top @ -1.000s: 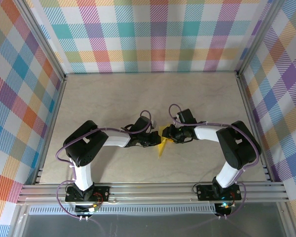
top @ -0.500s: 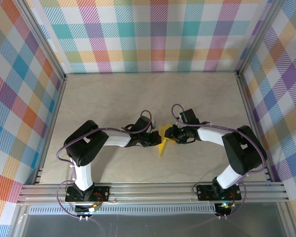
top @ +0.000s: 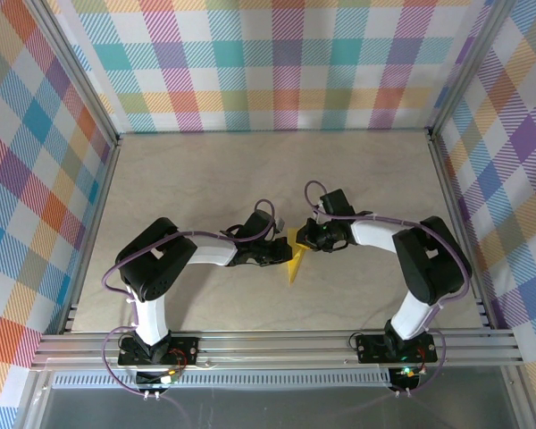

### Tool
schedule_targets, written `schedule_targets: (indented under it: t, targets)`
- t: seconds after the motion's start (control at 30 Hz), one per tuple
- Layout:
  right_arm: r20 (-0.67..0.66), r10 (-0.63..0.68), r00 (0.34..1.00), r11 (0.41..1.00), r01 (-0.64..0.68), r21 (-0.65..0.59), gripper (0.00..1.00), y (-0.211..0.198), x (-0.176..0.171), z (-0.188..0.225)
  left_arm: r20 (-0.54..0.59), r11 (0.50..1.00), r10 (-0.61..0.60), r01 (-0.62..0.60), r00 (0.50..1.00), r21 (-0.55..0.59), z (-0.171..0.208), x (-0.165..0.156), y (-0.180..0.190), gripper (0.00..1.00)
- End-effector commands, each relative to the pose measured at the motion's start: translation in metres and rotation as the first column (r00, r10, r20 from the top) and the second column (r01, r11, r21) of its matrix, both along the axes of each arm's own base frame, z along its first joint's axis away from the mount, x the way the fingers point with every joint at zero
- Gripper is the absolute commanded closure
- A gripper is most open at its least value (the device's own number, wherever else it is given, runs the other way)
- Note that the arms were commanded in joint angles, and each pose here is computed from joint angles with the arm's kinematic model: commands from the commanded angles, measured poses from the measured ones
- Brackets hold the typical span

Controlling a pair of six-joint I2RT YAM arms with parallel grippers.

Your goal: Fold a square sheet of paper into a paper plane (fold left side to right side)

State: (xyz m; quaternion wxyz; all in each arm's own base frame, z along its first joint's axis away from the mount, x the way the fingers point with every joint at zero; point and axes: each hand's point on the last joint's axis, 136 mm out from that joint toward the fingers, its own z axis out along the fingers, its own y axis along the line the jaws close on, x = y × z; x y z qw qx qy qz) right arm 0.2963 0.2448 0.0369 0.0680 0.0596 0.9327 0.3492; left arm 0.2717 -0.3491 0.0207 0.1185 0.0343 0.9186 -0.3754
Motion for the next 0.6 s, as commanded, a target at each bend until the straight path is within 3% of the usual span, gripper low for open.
schedule_targets:
  t: [0.0,0.57]
  targets:
    - [-0.021,0.023,1.0,0.999,-0.024,-0.023,0.88,-0.001,-0.005,-0.008,-0.103,0.986,0.023,-0.006,0.994,0.166,-0.047,-0.025,0.027,0.99]
    - [-0.061,0.01,0.998,0.996,-0.015,-0.085,0.87,-0.015,-0.02,-0.031,-0.114,0.986,0.024,-0.005,0.993,0.166,-0.05,-0.025,0.026,0.99]
